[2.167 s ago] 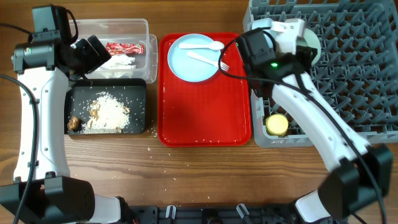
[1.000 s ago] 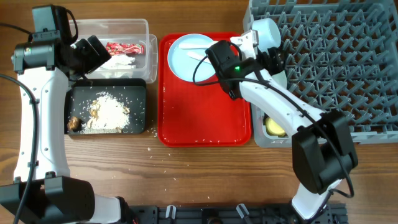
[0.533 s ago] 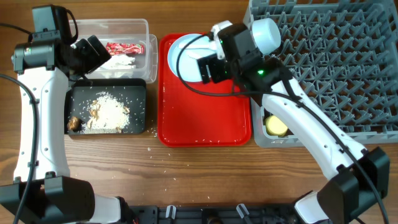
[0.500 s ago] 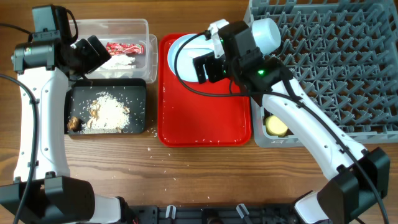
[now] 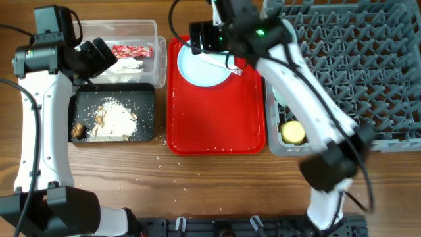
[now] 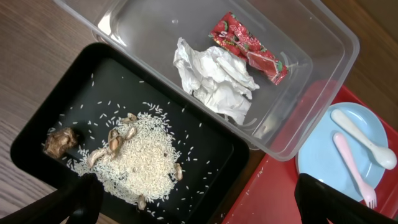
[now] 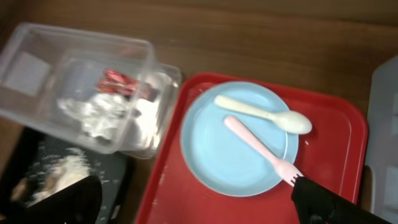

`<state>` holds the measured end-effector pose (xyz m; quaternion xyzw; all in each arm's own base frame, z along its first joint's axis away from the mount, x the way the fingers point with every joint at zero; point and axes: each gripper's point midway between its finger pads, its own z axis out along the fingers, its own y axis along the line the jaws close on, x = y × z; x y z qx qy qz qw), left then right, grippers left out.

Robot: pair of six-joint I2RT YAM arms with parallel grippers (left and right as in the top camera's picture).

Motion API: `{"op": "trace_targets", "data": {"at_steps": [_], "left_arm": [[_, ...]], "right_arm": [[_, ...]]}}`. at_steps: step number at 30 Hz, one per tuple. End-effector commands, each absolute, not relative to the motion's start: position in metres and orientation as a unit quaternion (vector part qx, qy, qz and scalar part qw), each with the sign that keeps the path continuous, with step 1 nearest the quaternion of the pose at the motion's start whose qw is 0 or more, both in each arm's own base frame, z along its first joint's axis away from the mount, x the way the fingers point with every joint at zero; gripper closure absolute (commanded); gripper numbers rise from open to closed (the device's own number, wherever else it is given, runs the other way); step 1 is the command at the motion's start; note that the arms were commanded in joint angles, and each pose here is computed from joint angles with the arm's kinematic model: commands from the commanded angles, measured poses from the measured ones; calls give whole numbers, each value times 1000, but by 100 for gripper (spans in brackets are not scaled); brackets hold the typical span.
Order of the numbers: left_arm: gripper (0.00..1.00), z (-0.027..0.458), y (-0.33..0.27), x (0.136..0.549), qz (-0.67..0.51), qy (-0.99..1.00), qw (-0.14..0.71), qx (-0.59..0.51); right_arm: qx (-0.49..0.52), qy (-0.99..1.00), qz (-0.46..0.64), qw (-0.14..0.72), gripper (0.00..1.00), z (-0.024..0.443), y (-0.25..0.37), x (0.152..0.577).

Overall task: Sort waste into correct bins and load items into the dishwasher rack
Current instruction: 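Reach the right gripper to the plate and grasp the pink fork, then carry the pink fork right and insert it into the rack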

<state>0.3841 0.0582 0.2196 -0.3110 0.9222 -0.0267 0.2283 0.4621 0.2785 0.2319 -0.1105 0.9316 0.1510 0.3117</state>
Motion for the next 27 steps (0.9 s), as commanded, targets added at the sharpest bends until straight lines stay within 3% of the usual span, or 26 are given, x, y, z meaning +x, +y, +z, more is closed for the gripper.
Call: {"op": "trace_targets", "data": {"at_steps": [1,6,8,14,19,24,27], "left_arm": [[0,224,60,385,-23,922,235,-307],[0,224,60,385,-23,922,235,-307],[0,224,60,385,-23,922,235,-307],[0,224,60,385,-23,922,235,-307],[0,224,60,385,-23,922,235,-307],[0,224,60,385,-23,922,235,-307],[0,224,60,385,-23,922,235,-307]], "right_arm": [[-99,958,106,245,0,138,266,491],[-107,954,126,250,1,90,282,515],[-171,945,110,258,12,75,285,520],[-338,917,50,204,25,30,272,502],[-341,921,53,179,34,10,260,500],[-322,930,52,171,37,8,240,506],[-320,931,74,158,49,7,239,500]]}}
